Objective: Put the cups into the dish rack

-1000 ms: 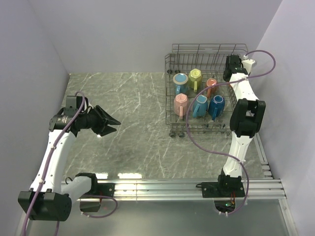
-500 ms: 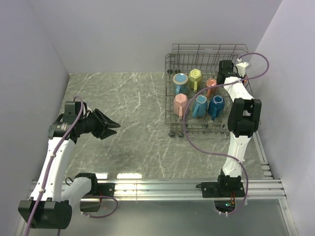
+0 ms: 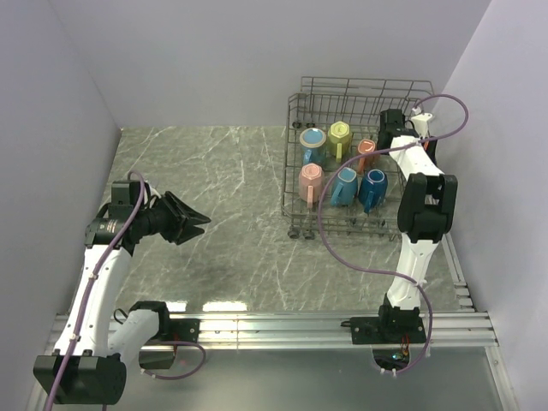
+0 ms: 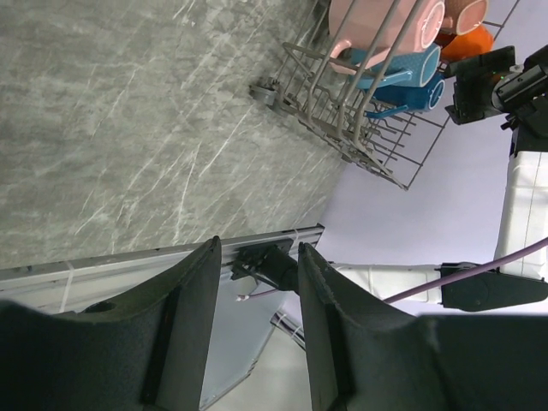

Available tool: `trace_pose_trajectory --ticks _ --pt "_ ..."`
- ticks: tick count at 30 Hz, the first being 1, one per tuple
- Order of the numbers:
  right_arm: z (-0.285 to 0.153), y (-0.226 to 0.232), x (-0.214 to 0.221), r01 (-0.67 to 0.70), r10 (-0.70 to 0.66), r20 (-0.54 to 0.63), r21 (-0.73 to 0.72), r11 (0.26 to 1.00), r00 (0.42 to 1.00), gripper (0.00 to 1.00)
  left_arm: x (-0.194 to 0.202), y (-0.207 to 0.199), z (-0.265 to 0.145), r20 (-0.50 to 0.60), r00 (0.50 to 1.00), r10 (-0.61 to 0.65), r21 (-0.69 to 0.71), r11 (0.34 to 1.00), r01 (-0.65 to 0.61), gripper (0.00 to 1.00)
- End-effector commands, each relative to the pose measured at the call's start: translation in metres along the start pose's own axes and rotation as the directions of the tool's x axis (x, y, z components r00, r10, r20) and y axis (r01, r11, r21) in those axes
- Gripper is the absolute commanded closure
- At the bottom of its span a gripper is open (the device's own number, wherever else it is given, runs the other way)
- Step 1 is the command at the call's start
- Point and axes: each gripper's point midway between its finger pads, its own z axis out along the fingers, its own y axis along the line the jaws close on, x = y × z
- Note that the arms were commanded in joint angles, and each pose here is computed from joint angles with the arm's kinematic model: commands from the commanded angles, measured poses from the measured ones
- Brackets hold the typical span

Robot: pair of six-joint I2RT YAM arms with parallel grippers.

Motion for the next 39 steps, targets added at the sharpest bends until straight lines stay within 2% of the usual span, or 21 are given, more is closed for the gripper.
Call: trace_pose_trajectory --ticks 1,7,12,15,23,32,39 --pt "-0.014 -0.057 0.003 0.136 -0.132 -0.042 0.127 0.982 0.990 0.27 -0.003 -0.014 -0.005 0.013 0.999 0.049 0.062 0.997 -0.049 0.54" --pt "-0.026 -0.074 -0.007 0.117 -0.112 -0.046 0.126 0.985 0.993 0.27 -0.007 -0.022 -0.004 0.003 0.997 0.075 0.086 0.993 -0.075 0.54" --pt "-0.044 -0.100 -0.027 0.032 -0.033 0.002 0.105 0.994 0.999 0.27 -0.007 -0.027 -0.001 -0.017 0.997 0.076 0.106 0.992 -0.074 0.54" --pt "-0.056 -0.109 -0.042 -0.038 0.037 0.016 0.052 0.998 0.999 0.28 -0.007 -0.028 -0.001 -0.017 0.997 0.077 0.116 0.990 -0.075 0.55" --pt "-0.080 -0.119 -0.050 -0.099 0.100 0.018 -0.061 0.993 0.995 0.30 -0.006 -0.031 0.001 -0.032 0.996 0.081 0.114 0.990 -0.077 0.55" --pt "-0.081 -0.109 -0.024 -0.073 0.070 -0.033 -0.094 0.993 0.997 0.32 -0.002 -0.032 0.000 -0.038 0.995 0.096 0.102 0.991 -0.092 0.56" --pt "-0.110 -0.092 -0.037 -0.106 0.102 -0.030 -0.223 0.969 0.994 0.33 -0.004 -0.032 -0.004 -0.020 0.994 0.109 0.078 0.991 -0.107 0.56"
